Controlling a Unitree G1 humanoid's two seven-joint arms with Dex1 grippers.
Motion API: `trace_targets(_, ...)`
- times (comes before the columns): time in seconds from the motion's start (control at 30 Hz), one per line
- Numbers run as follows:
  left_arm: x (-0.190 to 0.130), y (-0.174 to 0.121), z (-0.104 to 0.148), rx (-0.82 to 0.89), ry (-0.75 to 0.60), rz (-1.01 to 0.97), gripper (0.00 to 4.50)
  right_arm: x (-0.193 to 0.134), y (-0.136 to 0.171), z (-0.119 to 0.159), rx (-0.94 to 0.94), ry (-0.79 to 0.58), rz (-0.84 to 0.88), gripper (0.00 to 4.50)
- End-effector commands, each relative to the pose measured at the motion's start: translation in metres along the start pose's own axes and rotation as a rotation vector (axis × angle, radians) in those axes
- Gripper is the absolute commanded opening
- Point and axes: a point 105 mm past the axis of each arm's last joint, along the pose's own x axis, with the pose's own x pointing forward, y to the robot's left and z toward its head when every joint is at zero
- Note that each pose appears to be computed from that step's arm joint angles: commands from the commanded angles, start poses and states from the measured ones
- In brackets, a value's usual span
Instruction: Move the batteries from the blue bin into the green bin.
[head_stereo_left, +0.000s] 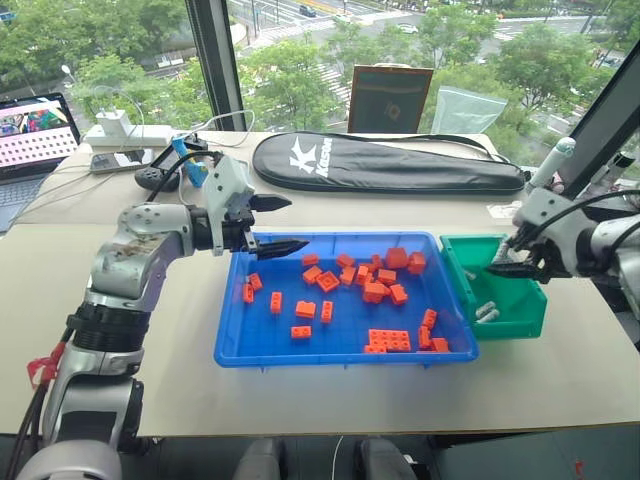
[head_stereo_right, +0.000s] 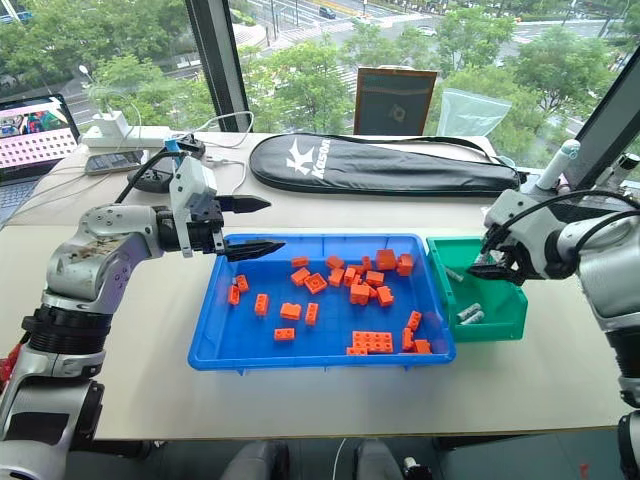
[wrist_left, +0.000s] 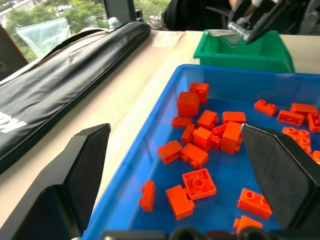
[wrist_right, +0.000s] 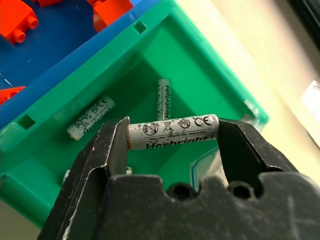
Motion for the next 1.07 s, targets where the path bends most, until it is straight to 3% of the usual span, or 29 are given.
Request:
trace_targets(0.03, -0.006, 0.003, 0.011, 0.045, -0.021, 0.029, 4.50, -0.014, -0.015, 0.004, -0.023, -0.019, -0.074, 4.46)
trace_targets(0.23, -0.016, 0.008, 0.009, 0.046, -0.006, 0.074, 4.50, -0.034, -0.025, 0.016, 0.048, -0.142, -0.101, 4.46)
trace_targets(0.43, -0.028, 0.020, 0.012, 0.010, -0.038, 0.145, 4.50, -0.059, -0.035, 0.034, 0.168, -0.463, -0.165, 4.46)
trace_targets(0.57, -0.041, 0.031, 0.005, -0.016, -0.029, 0.235, 4.50, -0.083, -0.038, 0.040, 0.314, -0.774, -0.270, 4.46)
trace_targets(0.8, -0.058, 0.027, -0.024, -0.120, 0.006, 0.278, 4.50, -0.075, -0.012, 0.010, 0.373, -0.741, -0.230, 4.46)
trace_targets(1.07, -0.056, 0.024, -0.036, -0.175, 0.004, 0.275, 4.50, -0.064, -0.005, 0.001, 0.376, -0.688, -0.236, 4.46)
